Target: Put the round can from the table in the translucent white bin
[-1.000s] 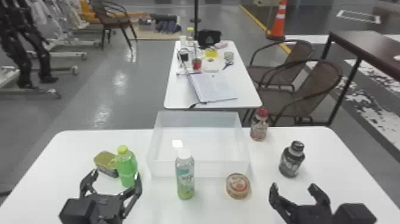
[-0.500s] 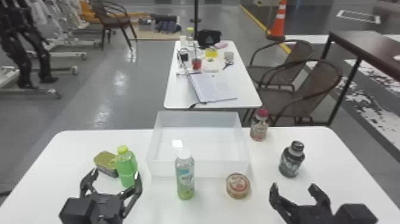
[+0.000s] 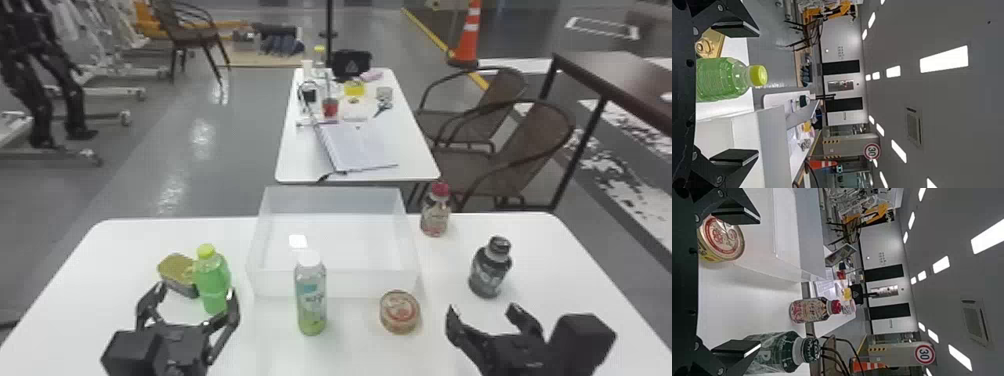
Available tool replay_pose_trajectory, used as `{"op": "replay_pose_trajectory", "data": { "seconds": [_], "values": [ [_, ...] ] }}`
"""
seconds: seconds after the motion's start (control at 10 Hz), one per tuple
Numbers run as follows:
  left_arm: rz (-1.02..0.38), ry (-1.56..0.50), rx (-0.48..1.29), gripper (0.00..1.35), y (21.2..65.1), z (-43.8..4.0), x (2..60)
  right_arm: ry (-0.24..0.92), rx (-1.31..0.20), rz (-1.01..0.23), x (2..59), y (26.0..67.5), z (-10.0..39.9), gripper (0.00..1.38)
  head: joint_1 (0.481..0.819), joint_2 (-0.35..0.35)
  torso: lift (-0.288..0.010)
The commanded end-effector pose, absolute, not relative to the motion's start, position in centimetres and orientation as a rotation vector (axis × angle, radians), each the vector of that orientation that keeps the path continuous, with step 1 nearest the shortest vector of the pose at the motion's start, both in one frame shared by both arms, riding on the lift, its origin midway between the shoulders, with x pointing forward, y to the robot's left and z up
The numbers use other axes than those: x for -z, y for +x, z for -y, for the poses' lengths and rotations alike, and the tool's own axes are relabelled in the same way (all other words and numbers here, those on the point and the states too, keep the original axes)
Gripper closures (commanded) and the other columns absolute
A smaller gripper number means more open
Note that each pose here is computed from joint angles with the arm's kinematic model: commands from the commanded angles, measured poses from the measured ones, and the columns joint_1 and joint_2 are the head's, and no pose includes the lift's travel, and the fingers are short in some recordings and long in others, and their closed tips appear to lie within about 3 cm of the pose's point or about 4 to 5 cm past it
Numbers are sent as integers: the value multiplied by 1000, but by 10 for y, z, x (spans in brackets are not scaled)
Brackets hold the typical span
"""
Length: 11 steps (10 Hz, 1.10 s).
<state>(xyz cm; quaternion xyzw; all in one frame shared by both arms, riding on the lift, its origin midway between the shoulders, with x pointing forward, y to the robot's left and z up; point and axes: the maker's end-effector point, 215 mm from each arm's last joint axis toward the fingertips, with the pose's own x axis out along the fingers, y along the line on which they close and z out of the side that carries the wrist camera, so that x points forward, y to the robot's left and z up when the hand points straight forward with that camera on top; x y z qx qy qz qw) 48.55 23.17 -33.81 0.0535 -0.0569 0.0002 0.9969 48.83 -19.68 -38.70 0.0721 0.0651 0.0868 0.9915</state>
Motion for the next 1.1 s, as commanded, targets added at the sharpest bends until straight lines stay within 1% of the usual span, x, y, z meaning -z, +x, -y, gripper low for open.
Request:
{"op": "replay_pose_trajectory", "data": {
  "seconds": [0.0, 0.2, 0.3, 0.5, 0.7, 1.0],
  "values": [
    [114, 105, -1, 214, 486, -231, 338, 156, -204, -202, 402, 494, 190, 190, 549, 0, -100],
    [112, 104, -1, 214, 486, -231, 339, 187, -296, -271, 421, 502, 172, 199, 549, 0, -100],
    [114, 102, 0, 214, 486, -230, 338, 206, -344, -279, 426, 508, 163, 199, 549, 0, -100],
    [114, 100, 1, 214, 487, -230, 338, 177, -362, -287, 433, 517, 160, 199, 549, 0, -100],
    [113, 97, 1, 214, 488, -230, 339, 179, -387, -302, 450, 529, 157, 199, 549, 0, -100],
    [115, 91, 9, 214, 492, -225, 340, 157, -421, -318, 460, 544, 150, 199, 549, 0, -100]
  ]
}}
